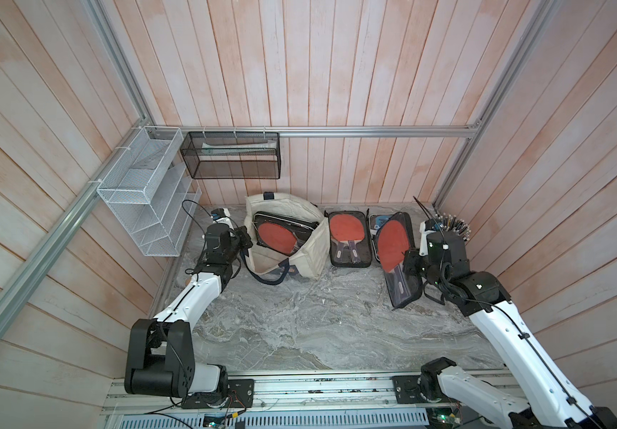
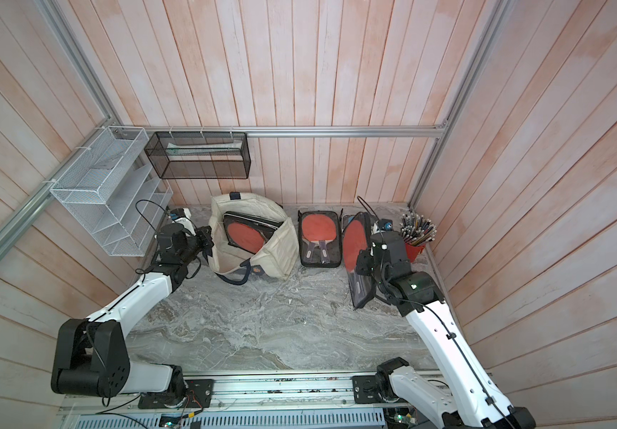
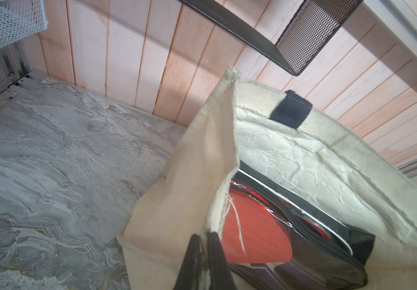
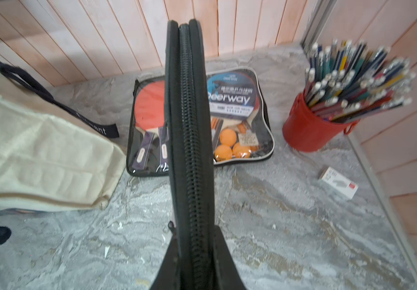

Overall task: Remove the ping pong set from the canvas bag
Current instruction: Place the ping pong set at the center of the board.

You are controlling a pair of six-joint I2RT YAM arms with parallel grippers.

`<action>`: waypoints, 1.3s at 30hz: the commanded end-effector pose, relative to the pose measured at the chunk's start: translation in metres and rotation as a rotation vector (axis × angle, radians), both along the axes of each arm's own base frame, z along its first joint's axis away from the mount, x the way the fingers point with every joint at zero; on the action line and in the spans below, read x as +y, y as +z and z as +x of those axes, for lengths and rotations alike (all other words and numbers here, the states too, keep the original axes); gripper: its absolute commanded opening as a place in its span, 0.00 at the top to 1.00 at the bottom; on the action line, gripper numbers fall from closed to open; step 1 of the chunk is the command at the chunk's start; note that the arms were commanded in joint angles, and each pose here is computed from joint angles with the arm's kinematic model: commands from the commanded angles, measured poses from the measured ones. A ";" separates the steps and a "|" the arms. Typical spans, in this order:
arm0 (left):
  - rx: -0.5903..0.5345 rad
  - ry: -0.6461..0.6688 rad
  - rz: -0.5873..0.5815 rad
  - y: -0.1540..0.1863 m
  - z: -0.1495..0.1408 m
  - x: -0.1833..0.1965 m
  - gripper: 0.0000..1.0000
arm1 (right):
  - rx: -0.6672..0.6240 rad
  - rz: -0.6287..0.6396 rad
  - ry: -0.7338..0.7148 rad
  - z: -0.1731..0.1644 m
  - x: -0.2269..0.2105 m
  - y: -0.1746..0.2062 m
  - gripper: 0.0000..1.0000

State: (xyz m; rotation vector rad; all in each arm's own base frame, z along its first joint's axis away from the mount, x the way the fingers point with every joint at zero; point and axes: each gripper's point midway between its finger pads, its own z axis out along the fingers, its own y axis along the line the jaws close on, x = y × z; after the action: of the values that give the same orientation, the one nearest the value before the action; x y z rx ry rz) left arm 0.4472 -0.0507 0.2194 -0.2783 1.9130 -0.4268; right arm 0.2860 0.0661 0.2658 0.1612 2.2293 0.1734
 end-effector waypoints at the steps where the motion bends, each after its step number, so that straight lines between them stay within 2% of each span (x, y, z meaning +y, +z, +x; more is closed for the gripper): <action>1: 0.013 -0.012 0.004 -0.004 0.004 -0.003 1.00 | 0.020 0.101 -0.054 -0.008 -0.012 -0.013 1.00; 7: 0.014 -0.014 0.008 -0.005 0.003 -0.003 1.00 | 0.144 0.179 -0.109 -0.013 -0.038 -0.076 1.00; 17: 0.011 -0.012 0.012 -0.005 0.003 -0.002 1.00 | 0.258 0.206 -0.196 -0.003 -0.060 -0.113 1.00; 22: 0.010 -0.013 0.008 -0.006 0.003 -0.002 1.00 | 0.357 0.203 -0.240 -0.001 -0.072 -0.135 1.00; 23: 0.010 -0.012 0.007 -0.006 0.003 -0.002 1.00 | 0.377 0.194 -0.251 -0.001 -0.075 -0.139 0.95; 24: 0.011 -0.013 0.006 -0.007 0.003 -0.003 1.00 | 0.391 0.194 -0.260 -0.001 -0.077 -0.142 0.87; 30: 0.008 -0.013 0.007 -0.007 0.004 -0.003 1.00 | 0.371 0.183 -0.324 -0.002 -0.094 -0.138 0.30; 32: 0.012 -0.014 0.006 -0.008 0.004 -0.003 1.00 | 0.349 0.188 -0.338 -0.001 -0.098 -0.134 0.24; 39: 0.007 -0.015 -0.002 -0.007 0.006 -0.004 1.00 | 0.253 0.166 -0.292 0.005 -0.097 -0.107 0.20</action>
State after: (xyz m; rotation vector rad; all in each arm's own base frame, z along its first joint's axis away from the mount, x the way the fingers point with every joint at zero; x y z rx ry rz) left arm 0.4499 -0.0527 0.2194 -0.2698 1.9049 -0.4377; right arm 0.2879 -0.0283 0.1437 0.6685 2.4482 0.2032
